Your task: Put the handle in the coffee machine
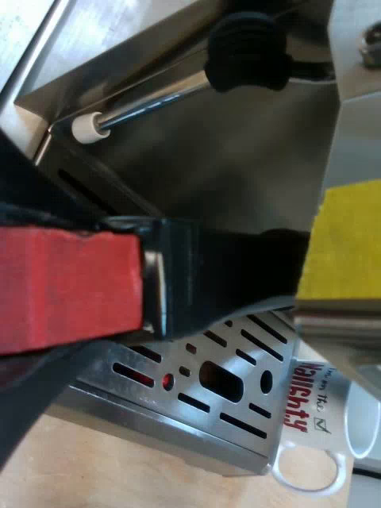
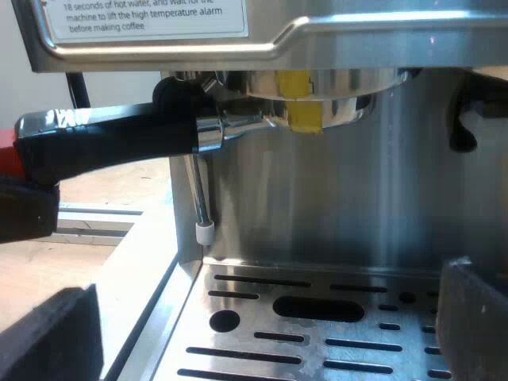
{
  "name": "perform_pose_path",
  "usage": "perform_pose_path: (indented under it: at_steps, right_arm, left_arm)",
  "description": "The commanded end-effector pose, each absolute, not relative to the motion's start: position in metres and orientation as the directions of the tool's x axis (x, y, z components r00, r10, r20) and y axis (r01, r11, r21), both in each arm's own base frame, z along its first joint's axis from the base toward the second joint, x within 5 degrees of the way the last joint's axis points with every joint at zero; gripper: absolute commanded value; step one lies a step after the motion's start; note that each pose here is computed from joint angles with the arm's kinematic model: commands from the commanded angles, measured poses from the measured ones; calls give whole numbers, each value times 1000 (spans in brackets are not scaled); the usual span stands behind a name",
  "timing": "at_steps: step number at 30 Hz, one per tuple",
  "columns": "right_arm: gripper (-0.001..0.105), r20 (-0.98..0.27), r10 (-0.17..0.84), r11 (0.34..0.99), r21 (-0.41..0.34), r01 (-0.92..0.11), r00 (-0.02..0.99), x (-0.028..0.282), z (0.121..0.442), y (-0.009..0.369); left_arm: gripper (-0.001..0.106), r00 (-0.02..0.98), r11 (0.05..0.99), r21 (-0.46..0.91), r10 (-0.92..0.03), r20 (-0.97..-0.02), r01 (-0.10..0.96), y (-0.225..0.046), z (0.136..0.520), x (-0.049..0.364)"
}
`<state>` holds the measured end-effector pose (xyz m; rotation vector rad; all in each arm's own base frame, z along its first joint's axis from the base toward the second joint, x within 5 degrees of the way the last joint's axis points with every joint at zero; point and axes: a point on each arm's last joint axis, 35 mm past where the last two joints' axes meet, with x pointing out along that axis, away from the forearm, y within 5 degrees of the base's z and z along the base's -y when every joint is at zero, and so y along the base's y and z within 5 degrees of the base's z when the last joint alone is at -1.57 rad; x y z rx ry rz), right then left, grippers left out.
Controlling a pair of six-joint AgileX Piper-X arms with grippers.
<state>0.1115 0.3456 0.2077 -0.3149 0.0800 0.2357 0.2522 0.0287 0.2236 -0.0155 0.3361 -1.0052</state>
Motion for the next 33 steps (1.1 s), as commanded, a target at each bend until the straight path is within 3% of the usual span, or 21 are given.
perform_pose_path:
  at_steps: [1,15,19,20,22,33]
  right_arm:
    - [86,-112,206,926,-297,-231,972,114,208,345]
    - [85,-162,142,902,-385,-195,976,148,176,340]
    - [66,-181,177,902,-363,-233,967,163,176,336]
    - [52,-199,211,896,-352,-271,957,172,175,333]
    - [36,-220,252,892,-325,-314,942,183,175,329]
    - [35,-125,260,936,-210,-281,958,213,168,324]
  left_arm:
    - [0,455,468,-60,-877,-154,882,34,244,256]
    - [0,456,468,-55,-877,-152,882,34,245,256]
    - [0,456,468,-57,-877,-153,882,34,245,256]
    - [0,456,468,-57,-877,-153,882,34,245,256]
    - [0,456,468,-57,-877,-153,882,34,245,256]
    - [0,456,468,-57,-877,-153,882,34,245,256]
